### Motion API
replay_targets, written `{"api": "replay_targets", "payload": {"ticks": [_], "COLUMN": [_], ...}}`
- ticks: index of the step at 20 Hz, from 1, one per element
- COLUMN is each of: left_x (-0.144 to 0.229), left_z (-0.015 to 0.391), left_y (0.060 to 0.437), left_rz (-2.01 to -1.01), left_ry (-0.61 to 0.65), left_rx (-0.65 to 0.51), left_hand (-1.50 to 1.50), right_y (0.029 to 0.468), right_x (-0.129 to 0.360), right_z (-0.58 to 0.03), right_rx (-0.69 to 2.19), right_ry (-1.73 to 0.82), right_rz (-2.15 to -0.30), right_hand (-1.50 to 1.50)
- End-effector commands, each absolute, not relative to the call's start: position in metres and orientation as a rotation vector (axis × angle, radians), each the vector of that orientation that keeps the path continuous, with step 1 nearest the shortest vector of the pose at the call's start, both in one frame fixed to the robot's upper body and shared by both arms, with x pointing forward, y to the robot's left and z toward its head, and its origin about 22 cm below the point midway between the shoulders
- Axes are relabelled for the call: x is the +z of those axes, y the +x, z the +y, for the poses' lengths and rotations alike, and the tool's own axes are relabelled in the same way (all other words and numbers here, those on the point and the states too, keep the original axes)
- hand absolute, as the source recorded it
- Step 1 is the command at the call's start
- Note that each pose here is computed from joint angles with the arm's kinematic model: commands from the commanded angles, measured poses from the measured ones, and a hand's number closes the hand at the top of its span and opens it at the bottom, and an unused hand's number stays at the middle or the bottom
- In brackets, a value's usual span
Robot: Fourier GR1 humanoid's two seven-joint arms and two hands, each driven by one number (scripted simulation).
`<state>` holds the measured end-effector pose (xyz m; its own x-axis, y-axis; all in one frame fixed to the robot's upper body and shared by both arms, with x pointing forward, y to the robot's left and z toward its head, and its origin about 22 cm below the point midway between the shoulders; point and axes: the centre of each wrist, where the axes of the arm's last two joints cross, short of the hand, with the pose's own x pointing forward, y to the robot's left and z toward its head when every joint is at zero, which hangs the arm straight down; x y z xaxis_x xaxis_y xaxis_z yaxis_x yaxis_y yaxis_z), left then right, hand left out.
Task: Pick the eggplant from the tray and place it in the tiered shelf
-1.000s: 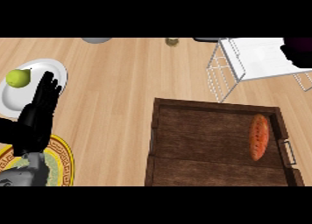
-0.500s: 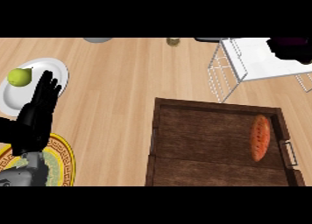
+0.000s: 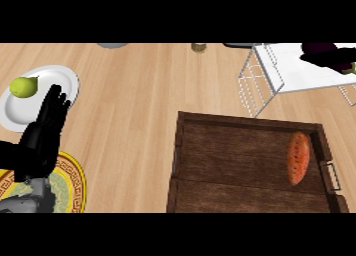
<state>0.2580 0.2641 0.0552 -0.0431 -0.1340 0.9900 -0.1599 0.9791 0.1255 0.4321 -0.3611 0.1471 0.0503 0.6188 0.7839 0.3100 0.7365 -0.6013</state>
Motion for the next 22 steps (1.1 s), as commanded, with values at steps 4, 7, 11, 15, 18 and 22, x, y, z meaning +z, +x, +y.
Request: {"api": "replay_targets", "payload": {"ticks": [4,7,11,15,18,22], "left_x": [0.052,0.054,0.066,0.056,0.058,0.056], "left_z": [0.25,0.268,0.273,0.274,0.265,0.271], "left_y": [0.25,0.264,0.258,0.257,0.256,0.254], "left_rz": [-1.622,-1.598,-1.605,-1.596,-1.616,-1.597], "left_ry": [0.235,0.236,0.23,0.26,0.256,0.243], "left_rx": [0.029,0.012,0.023,0.053,0.051,0.04], "left_hand": [0.0,0.0,0.0,0.0,0.0,0.0], "right_y": [0.436,0.436,0.421,0.401,0.381,0.342], "right_x": [0.178,0.173,0.207,0.219,0.209,0.225], "right_z": [-0.378,-0.375,-0.412,-0.45,-0.477,-0.527], "right_rx": [0.232,0.131,0.007,-0.121,-0.153,-0.189], "right_ry": [-0.694,-0.648,-0.669,-0.711,-0.726,-0.761], "right_rz": [-1.648,-1.712,-1.733,-1.676,-1.611,-1.587], "right_hand": [-1.5,-1.5,-1.5,-1.5,-1.5,-1.5]}}
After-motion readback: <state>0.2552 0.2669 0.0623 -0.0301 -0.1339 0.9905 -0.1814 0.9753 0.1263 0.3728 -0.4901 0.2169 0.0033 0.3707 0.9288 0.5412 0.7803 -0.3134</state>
